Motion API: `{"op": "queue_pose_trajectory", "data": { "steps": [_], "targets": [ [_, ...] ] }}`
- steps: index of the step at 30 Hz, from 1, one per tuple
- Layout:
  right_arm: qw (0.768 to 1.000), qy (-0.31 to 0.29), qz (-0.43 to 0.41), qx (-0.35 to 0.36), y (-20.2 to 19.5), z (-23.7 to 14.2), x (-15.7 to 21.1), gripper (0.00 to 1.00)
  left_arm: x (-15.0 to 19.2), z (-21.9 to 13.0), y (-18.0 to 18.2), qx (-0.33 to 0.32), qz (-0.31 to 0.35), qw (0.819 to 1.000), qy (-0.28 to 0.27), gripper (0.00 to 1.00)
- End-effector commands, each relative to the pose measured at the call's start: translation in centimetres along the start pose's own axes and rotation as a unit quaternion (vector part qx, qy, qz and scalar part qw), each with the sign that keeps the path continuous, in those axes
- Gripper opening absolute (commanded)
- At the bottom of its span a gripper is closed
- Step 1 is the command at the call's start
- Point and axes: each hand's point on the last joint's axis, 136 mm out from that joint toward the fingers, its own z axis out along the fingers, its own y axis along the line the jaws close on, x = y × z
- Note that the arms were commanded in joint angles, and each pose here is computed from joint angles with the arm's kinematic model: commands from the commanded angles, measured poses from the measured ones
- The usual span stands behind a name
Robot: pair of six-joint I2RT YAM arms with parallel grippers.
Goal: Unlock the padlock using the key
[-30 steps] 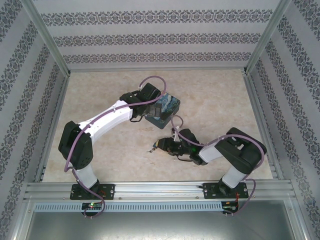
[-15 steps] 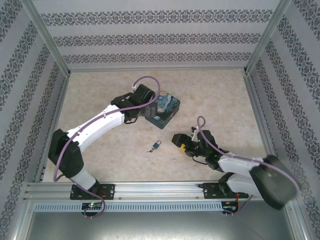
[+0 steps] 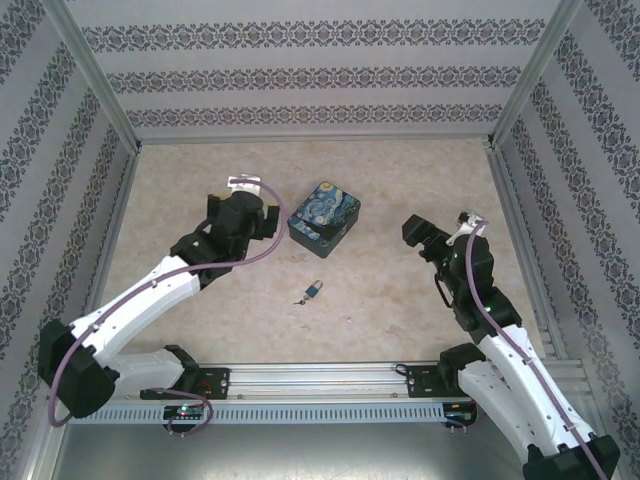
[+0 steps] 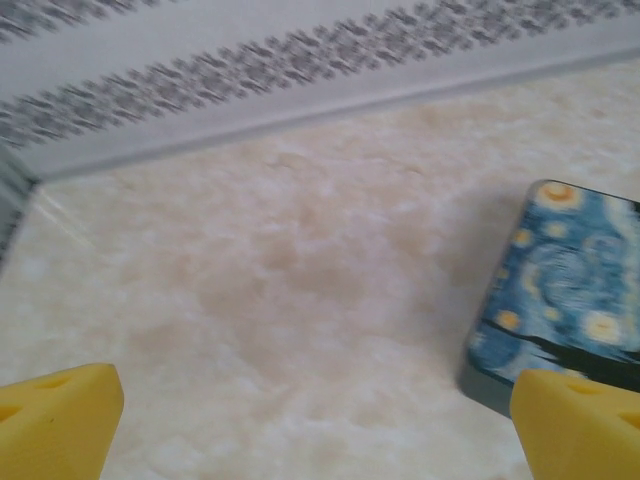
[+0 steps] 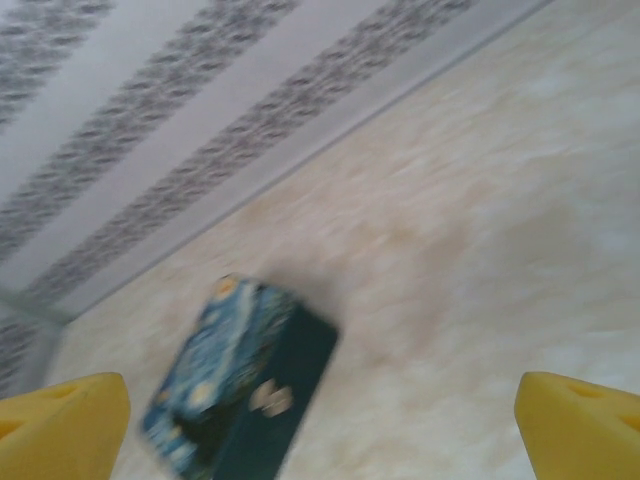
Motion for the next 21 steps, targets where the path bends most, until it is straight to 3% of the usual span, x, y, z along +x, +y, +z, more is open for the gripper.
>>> {"op": "queue_pose_trajectory", "data": {
  "steps": [1, 5, 9, 14, 21],
  "targets": [
    [0.991, -0.03, -0.075, 0.105, -3.6, 0.6, -2.0, 0.98, -2.4, -0.9, 5.3, -0.076, -0.002, 0.995, -0.064, 1.0],
    [0.977, -0.039, -0.114, 0.174, -6.2, 2.3, -2.7, 0.98, -1.0, -1.2, 9.8, -0.107, -0.043, 0.988, -0.104, 1.0],
    [0.97, -0.021, -0.122, 0.207, -8.3, 4.9, -2.3, 0.98, 2.1, 0.1, 12.8, -0.131, -0.082, 0.982, -0.106, 1.0],
    [0.956, -0.012, -0.151, 0.252, -10.2, 7.3, -2.6, 0.98, 6.7, 4.5, 14.0, -0.14, -0.104, 0.981, -0.086, 1.0],
    [0.952, -0.059, -0.172, 0.246, -11.7, 8.1, -4.0, 0.98, 11.5, 8.7, 13.1, -0.136, -0.099, 0.984, -0.055, 1.0]
  ]
}}
